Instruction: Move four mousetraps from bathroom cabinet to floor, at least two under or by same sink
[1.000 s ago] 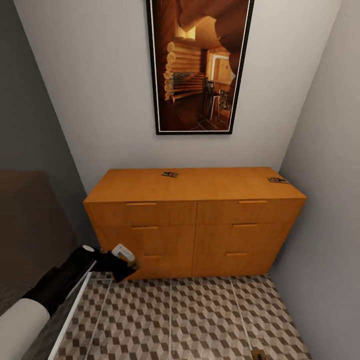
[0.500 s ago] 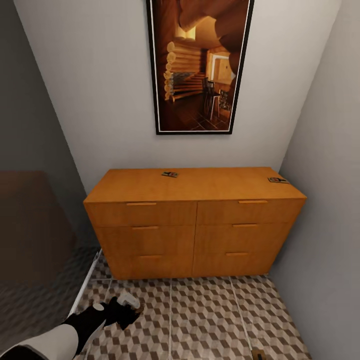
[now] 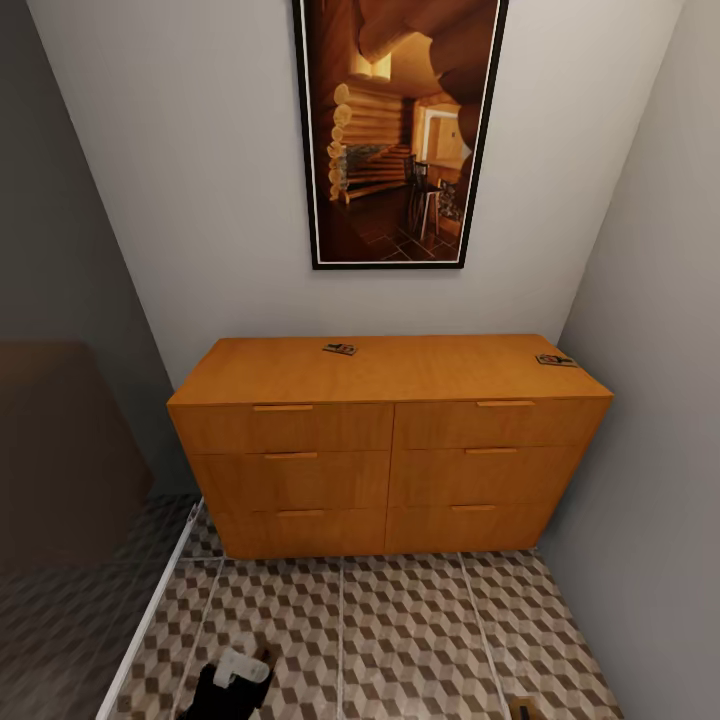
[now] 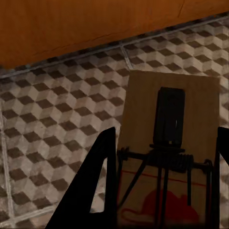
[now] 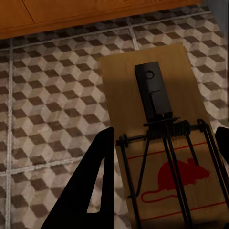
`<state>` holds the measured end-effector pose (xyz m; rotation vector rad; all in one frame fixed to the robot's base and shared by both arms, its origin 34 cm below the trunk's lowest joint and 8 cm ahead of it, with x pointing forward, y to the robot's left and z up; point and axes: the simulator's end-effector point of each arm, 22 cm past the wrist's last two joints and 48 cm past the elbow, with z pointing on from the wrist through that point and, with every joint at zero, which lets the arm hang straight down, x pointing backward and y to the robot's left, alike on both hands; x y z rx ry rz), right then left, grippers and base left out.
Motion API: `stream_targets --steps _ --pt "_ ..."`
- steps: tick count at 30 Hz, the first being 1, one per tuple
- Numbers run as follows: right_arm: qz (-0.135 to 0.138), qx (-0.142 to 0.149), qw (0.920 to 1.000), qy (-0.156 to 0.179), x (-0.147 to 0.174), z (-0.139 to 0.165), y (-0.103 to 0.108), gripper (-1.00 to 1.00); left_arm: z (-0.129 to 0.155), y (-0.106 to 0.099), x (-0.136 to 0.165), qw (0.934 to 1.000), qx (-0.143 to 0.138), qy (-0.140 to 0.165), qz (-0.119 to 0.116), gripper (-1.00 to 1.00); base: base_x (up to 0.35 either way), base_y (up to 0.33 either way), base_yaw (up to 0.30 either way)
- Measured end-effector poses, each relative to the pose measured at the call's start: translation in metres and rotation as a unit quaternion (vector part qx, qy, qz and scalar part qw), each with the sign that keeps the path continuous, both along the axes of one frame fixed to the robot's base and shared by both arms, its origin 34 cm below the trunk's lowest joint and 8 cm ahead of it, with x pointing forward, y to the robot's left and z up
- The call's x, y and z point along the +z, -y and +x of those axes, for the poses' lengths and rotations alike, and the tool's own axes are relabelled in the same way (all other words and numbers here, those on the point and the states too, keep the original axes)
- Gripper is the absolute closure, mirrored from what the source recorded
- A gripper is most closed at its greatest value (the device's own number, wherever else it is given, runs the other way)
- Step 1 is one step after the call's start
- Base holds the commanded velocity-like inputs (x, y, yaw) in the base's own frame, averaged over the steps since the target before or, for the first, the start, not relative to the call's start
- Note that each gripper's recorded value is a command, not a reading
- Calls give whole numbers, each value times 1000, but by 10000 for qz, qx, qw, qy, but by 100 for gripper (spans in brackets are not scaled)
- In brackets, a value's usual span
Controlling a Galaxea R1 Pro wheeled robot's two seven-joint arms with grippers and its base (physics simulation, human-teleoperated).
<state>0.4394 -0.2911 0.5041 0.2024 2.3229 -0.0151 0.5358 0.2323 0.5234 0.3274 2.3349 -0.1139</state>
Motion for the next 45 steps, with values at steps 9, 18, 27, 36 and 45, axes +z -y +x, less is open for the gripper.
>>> stream_targets --steps 9,18,27,36,45 --pt "-130 -167 9998 -57 3 19 13 100 -31 -35 9 9911 999 781 401 100 0 0 0" --pt "-309 294 9989 -209 11 50 29 100 -50 -48 10 9850 1322 917 623 100 0 0 0" --pt "-373 360 9985 198 24 62 28 100 -56 -48 8 9850 1346 869 638 100 0 0 0" --pt "-378 360 9984 206 24 62 28 100 -57 -48 7 9851 1344 858 641 100 0 0 0" --pt "-377 357 9985 197 24 62 28 100 -57 -48 7 9851 1345 859 640 100 0 0 0"
